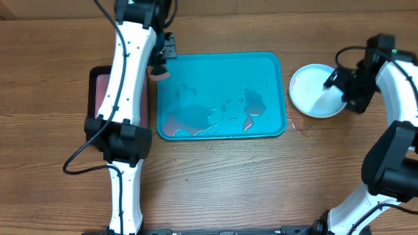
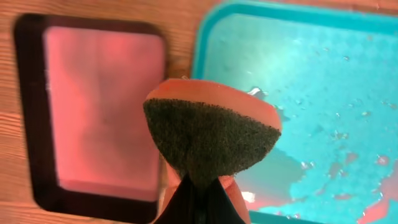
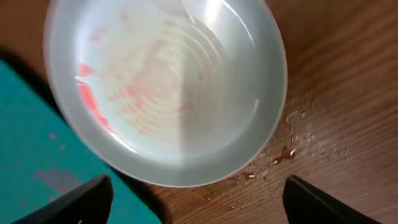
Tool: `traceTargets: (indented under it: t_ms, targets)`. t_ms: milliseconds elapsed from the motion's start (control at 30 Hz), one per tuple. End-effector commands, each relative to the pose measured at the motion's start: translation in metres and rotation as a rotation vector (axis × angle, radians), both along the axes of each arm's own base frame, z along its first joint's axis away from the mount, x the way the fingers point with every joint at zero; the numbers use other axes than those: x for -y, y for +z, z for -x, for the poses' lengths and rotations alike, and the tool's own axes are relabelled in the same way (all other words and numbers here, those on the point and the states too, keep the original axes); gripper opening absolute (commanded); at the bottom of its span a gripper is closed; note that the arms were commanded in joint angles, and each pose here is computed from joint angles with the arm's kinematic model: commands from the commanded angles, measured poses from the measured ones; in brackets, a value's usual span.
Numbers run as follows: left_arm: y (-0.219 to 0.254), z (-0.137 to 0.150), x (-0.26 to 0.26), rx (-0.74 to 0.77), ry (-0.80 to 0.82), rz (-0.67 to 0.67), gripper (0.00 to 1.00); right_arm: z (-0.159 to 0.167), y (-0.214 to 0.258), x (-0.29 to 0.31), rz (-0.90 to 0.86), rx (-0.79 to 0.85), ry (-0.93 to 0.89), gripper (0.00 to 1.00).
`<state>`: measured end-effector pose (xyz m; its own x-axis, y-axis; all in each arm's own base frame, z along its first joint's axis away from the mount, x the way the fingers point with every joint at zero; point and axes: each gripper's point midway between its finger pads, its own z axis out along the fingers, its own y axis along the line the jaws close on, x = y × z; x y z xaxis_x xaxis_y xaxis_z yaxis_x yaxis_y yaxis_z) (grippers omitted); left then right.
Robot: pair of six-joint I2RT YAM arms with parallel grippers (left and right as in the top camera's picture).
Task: Clean dirty plates on tray and stack at the side
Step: 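Lower the sponge onto the dark sponge tray and open the left gripper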
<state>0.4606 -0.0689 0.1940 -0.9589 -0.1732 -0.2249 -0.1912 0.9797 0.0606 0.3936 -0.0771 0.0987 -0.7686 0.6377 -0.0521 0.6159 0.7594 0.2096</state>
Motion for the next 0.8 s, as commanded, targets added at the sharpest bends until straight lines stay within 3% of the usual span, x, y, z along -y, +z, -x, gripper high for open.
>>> traceTargets:
  t_ms: [0,200,467,767]
  targets:
    - [0.016,-0.003,-0.029,0.04,0.03,-0.022,0.04,-0.017,0.048,-0.003,0.024,0.121,0.02,0.92]
    - [0.002,0.004,-0.067,-0.029,0.061,-0.014,0.04,-0.025,0.061,-0.037,0.012,0.159,0.154,0.93]
    - [-0.052,0.045,-0.118,-0.256,0.195,0.036,0.04,-0.037,0.063,-0.083,0.028,0.198,0.266,0.99]
    - [-0.129,0.048,-0.123,-0.313,0.131,0.033,0.04,-0.038,0.064,-0.099,0.029,0.205,0.304,1.0]
